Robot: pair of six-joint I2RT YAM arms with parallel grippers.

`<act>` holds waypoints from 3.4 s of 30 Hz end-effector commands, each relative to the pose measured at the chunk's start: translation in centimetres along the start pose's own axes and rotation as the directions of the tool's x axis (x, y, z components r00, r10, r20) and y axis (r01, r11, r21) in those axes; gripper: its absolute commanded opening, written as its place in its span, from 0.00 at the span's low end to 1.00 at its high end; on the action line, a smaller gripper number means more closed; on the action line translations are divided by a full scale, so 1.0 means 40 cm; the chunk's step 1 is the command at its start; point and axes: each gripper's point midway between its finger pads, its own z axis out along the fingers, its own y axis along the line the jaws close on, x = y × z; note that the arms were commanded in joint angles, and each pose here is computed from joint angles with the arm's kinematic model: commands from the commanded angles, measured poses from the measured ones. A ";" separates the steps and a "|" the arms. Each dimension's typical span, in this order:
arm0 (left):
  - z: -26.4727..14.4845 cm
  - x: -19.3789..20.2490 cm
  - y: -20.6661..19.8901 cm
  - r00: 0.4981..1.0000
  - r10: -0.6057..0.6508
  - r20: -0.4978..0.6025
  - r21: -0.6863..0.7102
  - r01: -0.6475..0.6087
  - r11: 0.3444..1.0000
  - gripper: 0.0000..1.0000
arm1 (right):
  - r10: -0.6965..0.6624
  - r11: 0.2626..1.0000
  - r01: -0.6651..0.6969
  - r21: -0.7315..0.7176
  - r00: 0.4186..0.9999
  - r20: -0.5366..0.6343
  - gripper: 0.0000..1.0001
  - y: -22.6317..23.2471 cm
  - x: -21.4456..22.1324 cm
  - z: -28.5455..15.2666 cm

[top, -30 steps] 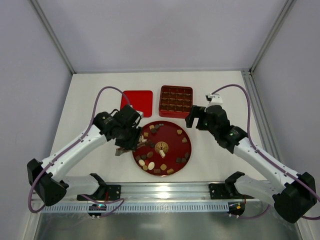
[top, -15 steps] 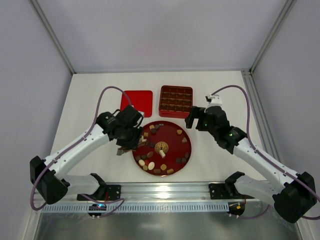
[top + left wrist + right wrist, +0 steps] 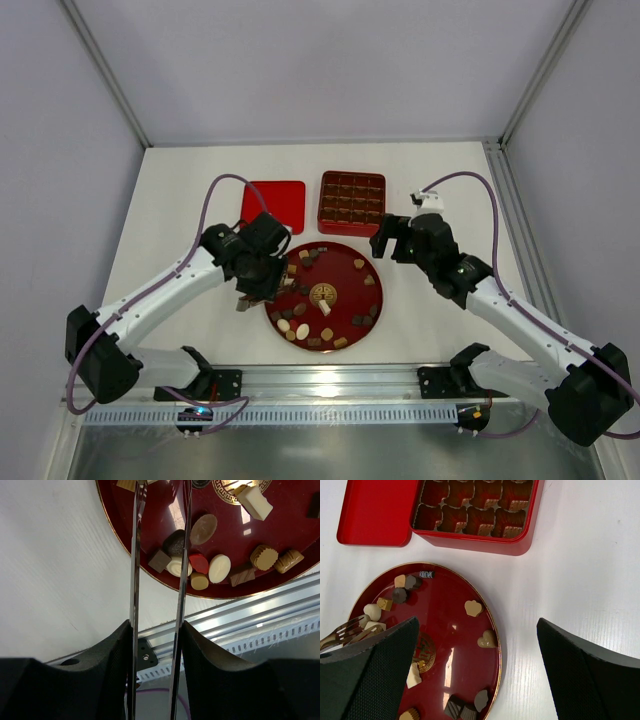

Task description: Pack the chocolate

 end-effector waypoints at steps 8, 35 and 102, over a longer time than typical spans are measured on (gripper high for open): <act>0.019 -0.019 -0.009 1.000 -0.004 0.027 -0.014 0.005 1.000 0.40 | 0.023 0.999 -0.022 -0.027 0.999 0.037 1.00 0.013 -0.017 0.001; -0.036 -0.047 -0.033 0.998 0.016 0.063 0.005 -0.016 1.000 0.28 | 0.014 1.000 -0.013 -0.016 0.999 0.043 1.00 0.008 -0.021 -0.001; 0.161 -0.780 -0.026 0.922 0.095 0.375 -0.144 -0.044 0.989 0.33 | 0.021 0.999 -0.019 -0.039 0.998 0.052 1.00 0.010 -0.037 -0.045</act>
